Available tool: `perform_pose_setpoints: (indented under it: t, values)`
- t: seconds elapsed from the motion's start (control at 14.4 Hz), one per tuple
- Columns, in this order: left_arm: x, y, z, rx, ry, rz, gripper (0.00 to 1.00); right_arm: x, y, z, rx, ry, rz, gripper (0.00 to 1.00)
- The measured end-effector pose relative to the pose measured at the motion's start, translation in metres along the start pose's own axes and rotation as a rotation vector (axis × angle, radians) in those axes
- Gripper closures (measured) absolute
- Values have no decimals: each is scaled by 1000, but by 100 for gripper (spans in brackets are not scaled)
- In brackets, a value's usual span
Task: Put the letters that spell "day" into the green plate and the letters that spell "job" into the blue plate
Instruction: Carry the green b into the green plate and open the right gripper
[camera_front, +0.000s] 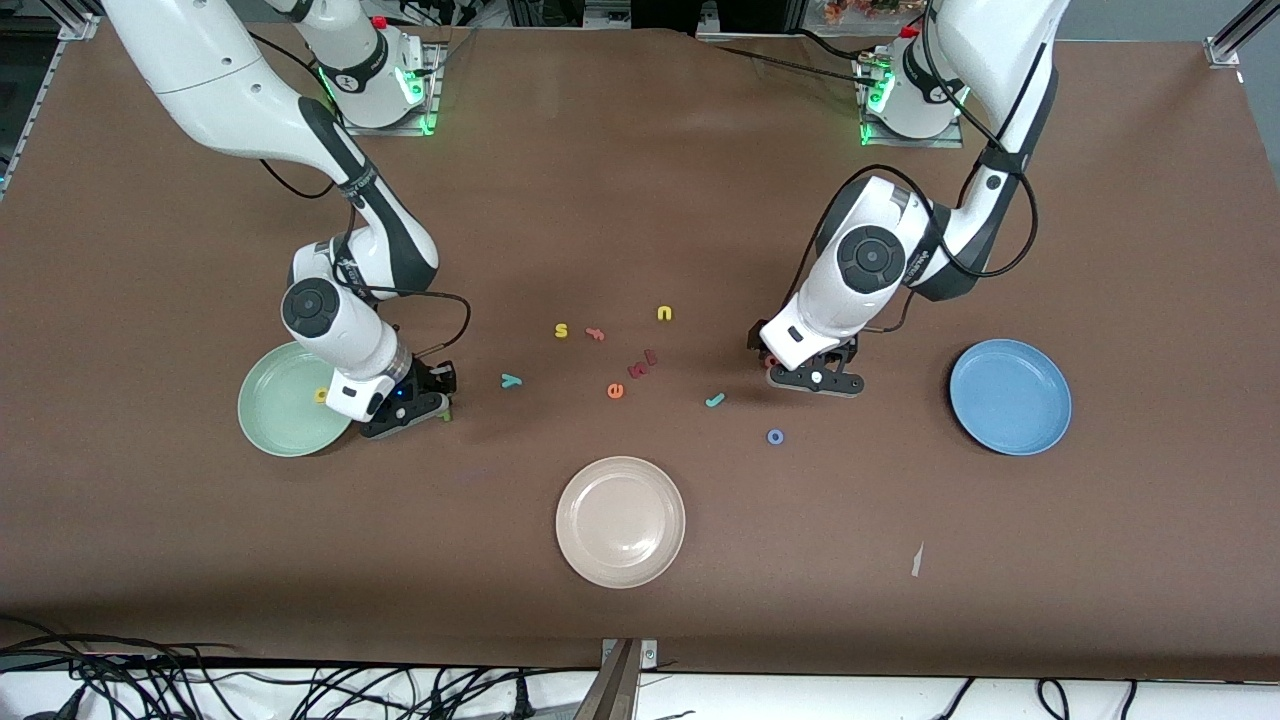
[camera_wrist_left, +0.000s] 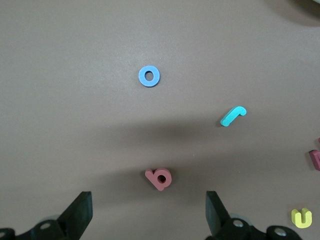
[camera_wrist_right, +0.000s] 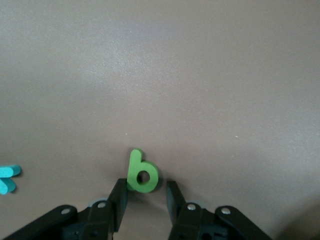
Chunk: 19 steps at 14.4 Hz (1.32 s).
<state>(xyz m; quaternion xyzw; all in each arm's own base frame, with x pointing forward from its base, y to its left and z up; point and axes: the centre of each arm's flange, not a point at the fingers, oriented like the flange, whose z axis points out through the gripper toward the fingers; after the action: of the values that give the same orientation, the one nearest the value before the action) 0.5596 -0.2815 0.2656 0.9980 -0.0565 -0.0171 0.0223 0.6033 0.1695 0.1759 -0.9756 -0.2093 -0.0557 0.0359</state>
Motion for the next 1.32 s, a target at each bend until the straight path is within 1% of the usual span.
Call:
perform_pose_setpoints:
  t: [0.62, 0.69, 0.76, 0.83, 0.9, 1.32]
  values:
    - [-1, 0, 4, 3, -9, 0, 0, 2, -10, 1, -15, -2, 9, 60]
    - [-1, 0, 5, 3, -9, 0, 0, 3, -10, 1, -15, -2, 9, 63]
    - [-1, 0, 5, 3, -10, 0, 0, 3, -10, 1, -15, -2, 8, 63]
    - [-1, 0, 5, 3, -10, 0, 0, 3, -10, 0, -16, 0, 8, 70]
    - [-1, 0, 5, 3, -10, 0, 0, 5, -11, -2, -16, 4, 6, 73]
    - [-1, 0, 5, 3, -10, 0, 0, 6, -10, -2, -18, 7, 7, 73]
